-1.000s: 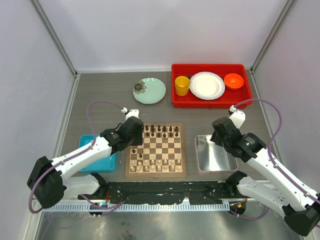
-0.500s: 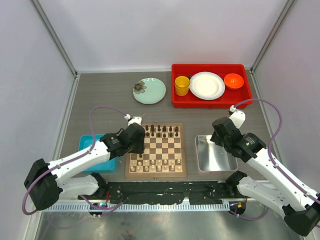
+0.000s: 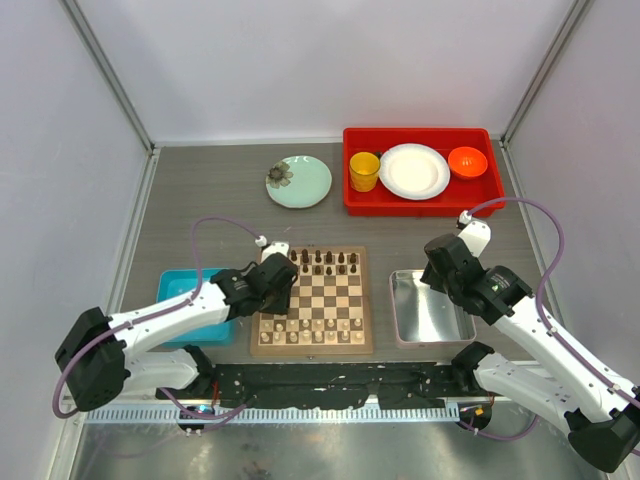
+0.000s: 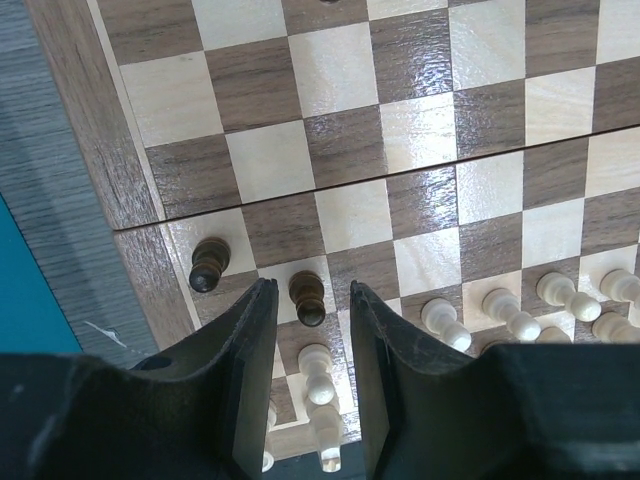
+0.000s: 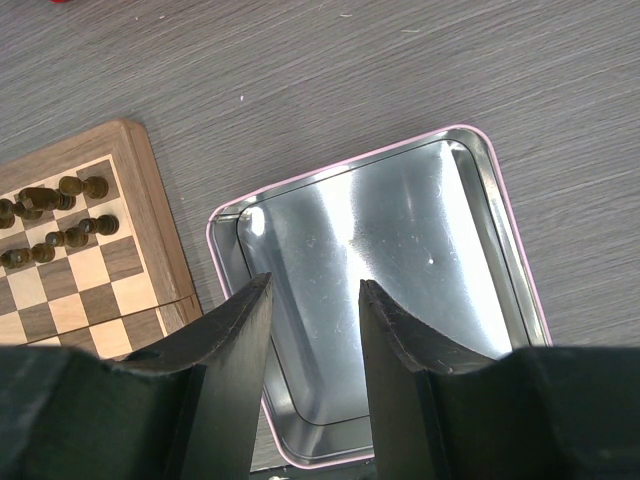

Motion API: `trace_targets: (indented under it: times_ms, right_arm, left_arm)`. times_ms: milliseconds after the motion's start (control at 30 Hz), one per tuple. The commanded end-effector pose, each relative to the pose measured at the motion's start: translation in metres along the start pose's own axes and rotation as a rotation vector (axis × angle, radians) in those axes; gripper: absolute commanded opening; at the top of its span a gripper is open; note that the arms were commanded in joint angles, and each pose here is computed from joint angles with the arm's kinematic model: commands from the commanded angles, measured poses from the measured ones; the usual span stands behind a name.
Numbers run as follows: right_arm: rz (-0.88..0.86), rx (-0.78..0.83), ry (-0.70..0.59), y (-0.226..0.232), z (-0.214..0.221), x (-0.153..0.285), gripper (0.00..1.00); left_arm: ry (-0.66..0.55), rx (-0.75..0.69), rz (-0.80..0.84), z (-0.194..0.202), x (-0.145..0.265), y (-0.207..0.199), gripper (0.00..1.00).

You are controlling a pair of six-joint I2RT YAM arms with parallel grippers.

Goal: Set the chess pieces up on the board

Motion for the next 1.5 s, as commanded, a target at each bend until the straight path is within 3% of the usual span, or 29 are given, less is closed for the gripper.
trace_targets:
  times_ms: [0,433,867,1000,1467]
  right_arm:
    - [0.012,-0.008,-0.037,-0.001,-0.008,0.002,0.45]
    - [0.011,-0.012,-0.035,-0.001,-0.007,0.002,0.46]
    - [0.009,-0.015,-0.037,-0.002,-0.007,0.002,0.45]
    - [0.009,-0.013,-0.035,-0.001,-0.006,0.002,0.45]
    - [0.007,-0.011,-0.037,-0.001,-0.007,0.001,0.45]
  left_arm:
    - [-0.007,0.002,-0.028,0.003,-0.004,0.003,0.38]
    - [0.0,-0.004,-0.026,0.005,-0.006,0.002,0.33]
    - [0.005,-0.002,-0.003,0.004,-0.004,-0.003,0.14]
    - [-0.011,0.005,0.001,0.0,-0.004,-0.006,0.13]
    - [-0.174,0.099,-0.001,-0.065,-0.012,0.003,0.12]
Point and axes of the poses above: each gripper's point midway between its finger pads, its own x axis back along the fingers, its own y axis along the line the jaws close on, z = x × y, the point moved 6 cm from there along x, back along the fingers, and after that the axes turned 4 degrees about x, right-handed, at the moved point
